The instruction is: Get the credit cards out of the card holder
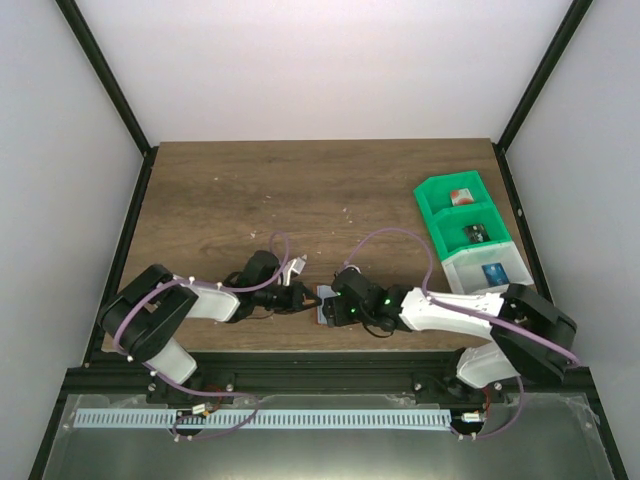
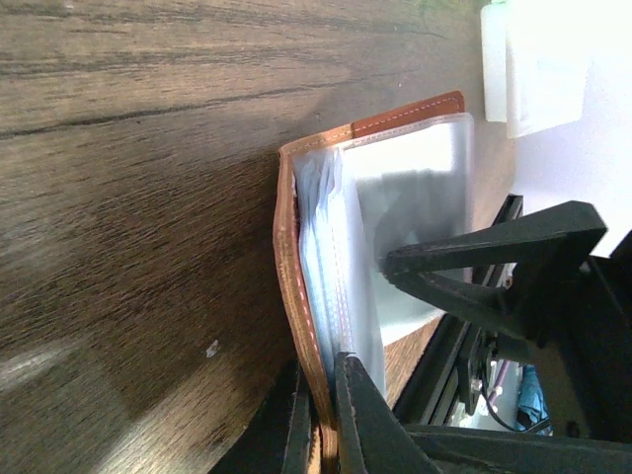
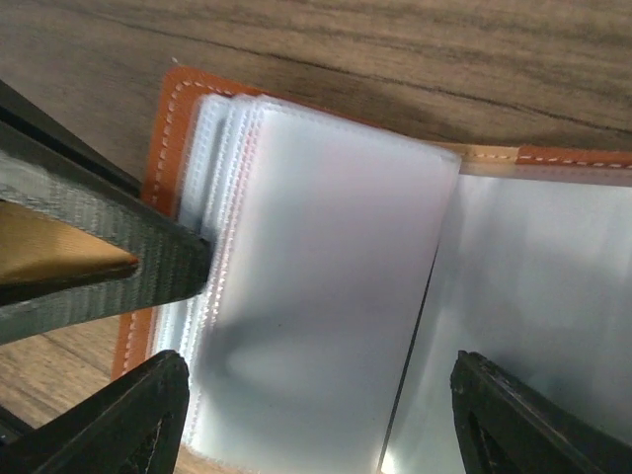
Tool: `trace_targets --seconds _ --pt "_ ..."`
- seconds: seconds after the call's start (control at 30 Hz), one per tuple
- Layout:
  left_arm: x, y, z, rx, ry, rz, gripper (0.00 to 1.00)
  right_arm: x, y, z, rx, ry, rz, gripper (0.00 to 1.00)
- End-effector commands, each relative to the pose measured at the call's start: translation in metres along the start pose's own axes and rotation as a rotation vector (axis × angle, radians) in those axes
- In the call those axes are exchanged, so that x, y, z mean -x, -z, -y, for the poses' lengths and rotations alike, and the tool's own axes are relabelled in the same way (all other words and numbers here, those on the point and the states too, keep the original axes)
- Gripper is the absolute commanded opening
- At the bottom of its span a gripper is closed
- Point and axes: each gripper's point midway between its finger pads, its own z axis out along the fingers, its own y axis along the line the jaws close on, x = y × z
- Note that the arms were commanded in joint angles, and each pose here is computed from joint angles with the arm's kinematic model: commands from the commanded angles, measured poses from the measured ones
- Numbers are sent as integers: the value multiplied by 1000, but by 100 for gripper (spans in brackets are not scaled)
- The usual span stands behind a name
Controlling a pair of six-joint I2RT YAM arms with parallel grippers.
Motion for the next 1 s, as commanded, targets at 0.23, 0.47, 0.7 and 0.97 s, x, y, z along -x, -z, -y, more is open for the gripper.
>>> trace_targets --seconds 0.23,0.47,0.7,0.97 --pt "-2 0 2 8 -16 8 0 1 -12 -7 3 9 1 69" --pt "-3 1 0 15 -19 5 0 -6 -17 6 -44 7 -11 59" --pt "-6 1 -3 21 -17 0 0 -6 -14 15 -90 9 -3 54" --pt "-7 2 -8 42 -15 -1 0 -7 -10 24 -125 11 6 52"
